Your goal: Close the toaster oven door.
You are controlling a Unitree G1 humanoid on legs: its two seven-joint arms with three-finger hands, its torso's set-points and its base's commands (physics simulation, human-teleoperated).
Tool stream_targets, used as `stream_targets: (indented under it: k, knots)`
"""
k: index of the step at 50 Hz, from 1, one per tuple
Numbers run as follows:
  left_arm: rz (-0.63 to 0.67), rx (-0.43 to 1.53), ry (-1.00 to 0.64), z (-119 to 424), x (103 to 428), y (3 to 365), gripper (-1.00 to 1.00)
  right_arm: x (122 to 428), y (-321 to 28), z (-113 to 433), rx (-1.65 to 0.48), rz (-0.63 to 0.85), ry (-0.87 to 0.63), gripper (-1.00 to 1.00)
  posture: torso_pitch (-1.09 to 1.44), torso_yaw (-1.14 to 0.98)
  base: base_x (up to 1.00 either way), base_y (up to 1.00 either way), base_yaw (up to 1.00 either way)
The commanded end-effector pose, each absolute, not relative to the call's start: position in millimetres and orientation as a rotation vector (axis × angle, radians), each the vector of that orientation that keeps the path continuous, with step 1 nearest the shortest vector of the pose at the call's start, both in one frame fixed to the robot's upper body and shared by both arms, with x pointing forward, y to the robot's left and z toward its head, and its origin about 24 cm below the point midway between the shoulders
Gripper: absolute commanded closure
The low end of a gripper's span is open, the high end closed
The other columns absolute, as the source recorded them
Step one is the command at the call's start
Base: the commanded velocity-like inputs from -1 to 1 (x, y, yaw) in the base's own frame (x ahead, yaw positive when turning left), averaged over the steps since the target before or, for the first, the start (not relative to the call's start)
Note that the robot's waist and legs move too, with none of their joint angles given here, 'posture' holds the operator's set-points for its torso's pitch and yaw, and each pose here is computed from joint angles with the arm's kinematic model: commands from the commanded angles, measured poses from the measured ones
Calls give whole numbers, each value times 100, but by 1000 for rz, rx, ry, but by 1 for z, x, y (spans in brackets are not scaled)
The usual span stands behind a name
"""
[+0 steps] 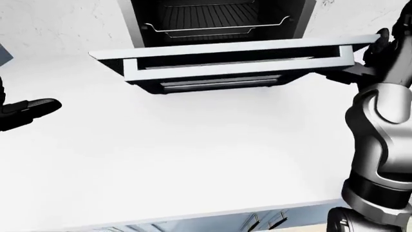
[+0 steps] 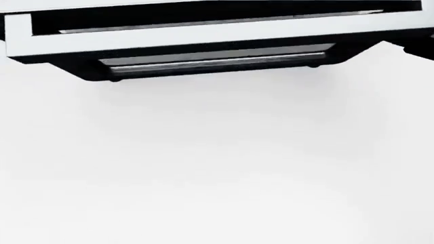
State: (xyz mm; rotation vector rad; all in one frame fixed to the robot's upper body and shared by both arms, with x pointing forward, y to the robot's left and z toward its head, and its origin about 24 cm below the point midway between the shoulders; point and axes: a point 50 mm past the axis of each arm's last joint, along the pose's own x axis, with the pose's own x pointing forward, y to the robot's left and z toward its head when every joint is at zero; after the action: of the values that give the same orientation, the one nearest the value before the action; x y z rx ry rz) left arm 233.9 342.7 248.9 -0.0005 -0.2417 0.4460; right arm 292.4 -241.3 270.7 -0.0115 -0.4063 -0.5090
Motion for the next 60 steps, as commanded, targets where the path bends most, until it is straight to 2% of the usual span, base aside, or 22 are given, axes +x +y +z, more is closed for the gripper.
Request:
stream_targets:
  k: [1, 21, 27, 38, 43, 60]
  knots:
    - [451, 29, -328, 266, 228, 342, -100, 285, -242, 290, 2, -543, -515, -100, 0, 0, 0, 0, 0]
    - [376, -9, -341, 252, 228, 317, -100, 297, -246, 306, -47, -648, -507, -100, 0, 0, 0, 0, 0]
    - [447, 23, -297, 240, 225, 319, -100, 296, -246, 307, -45, -638, -504, -100, 0, 0, 0, 0, 0]
    - [454, 72, -311, 241, 219, 305, -100, 295, -249, 308, -44, -644, -505, -100, 0, 0, 0, 0, 0]
    - [433, 111, -314, 242, 218, 295, -100, 295, -249, 308, -45, -644, -504, -100, 0, 0, 0, 0, 0]
    - [331, 64, -316, 245, 209, 257, -100, 294, -251, 312, -41, -649, -507, -100, 0, 0, 0, 0, 0]
